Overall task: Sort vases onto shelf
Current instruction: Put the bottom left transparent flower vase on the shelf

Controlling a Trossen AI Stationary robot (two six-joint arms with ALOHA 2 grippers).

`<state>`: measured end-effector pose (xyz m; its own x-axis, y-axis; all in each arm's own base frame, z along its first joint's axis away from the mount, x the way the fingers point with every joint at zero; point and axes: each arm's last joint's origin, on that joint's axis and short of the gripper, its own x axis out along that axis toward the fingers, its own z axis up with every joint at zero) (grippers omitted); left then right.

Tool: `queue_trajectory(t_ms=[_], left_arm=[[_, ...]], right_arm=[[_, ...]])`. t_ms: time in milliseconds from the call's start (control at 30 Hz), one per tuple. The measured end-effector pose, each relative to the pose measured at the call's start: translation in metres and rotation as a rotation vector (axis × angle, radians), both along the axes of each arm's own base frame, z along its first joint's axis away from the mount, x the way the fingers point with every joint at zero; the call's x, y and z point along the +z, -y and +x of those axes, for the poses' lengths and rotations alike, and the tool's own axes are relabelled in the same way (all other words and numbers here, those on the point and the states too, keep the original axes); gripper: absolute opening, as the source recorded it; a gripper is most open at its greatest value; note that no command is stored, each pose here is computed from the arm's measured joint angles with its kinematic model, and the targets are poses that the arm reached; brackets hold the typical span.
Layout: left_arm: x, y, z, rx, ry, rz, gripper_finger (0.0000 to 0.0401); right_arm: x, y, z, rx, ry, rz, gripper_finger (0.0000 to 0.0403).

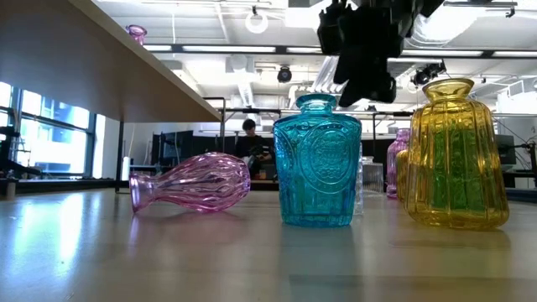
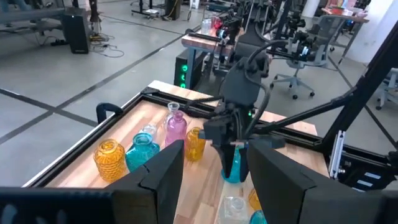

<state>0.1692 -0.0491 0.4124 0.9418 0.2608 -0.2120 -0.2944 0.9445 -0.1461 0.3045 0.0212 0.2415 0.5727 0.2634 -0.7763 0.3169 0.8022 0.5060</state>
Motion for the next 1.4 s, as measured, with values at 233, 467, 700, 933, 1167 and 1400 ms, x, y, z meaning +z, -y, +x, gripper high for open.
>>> queue_trajectory(t_ms=[233,467,700,933,1167,1400], left_arm=[[0.0,0.0,0.0,0.0,0.0,-0.001,0.017],[0.0,0.0,0.0,0.009,0.001,0.0,0.017],[0.0,0.0,0.0,0.012,0.003,-0.005,0.017],[0.0,0.0,0.0,0.016,0.006,-0.016,0.017],[0.0,0.0,0.0,0.015,0.005,-0.013,0.017],[0.0,-0.001,0.0,0.032,0.002,0.007,0.017]], right_arm=[[-0.006,0.002,0.004,0.037,-0.001,-0.027,0.0151],[-0.022,0.002,0.013,0.066,-0.024,-0.046,0.0151],[-0.035,0.0,0.025,0.082,-0.008,-0.021,0.0151],[-0.041,0.0,0.027,0.103,-0.022,-0.022,0.0151],[-0.043,-0.004,0.023,0.122,-0.064,-0.023,0.0151],[-0.05,-0.004,0.028,0.124,-0.067,-0.019,0.0151]])
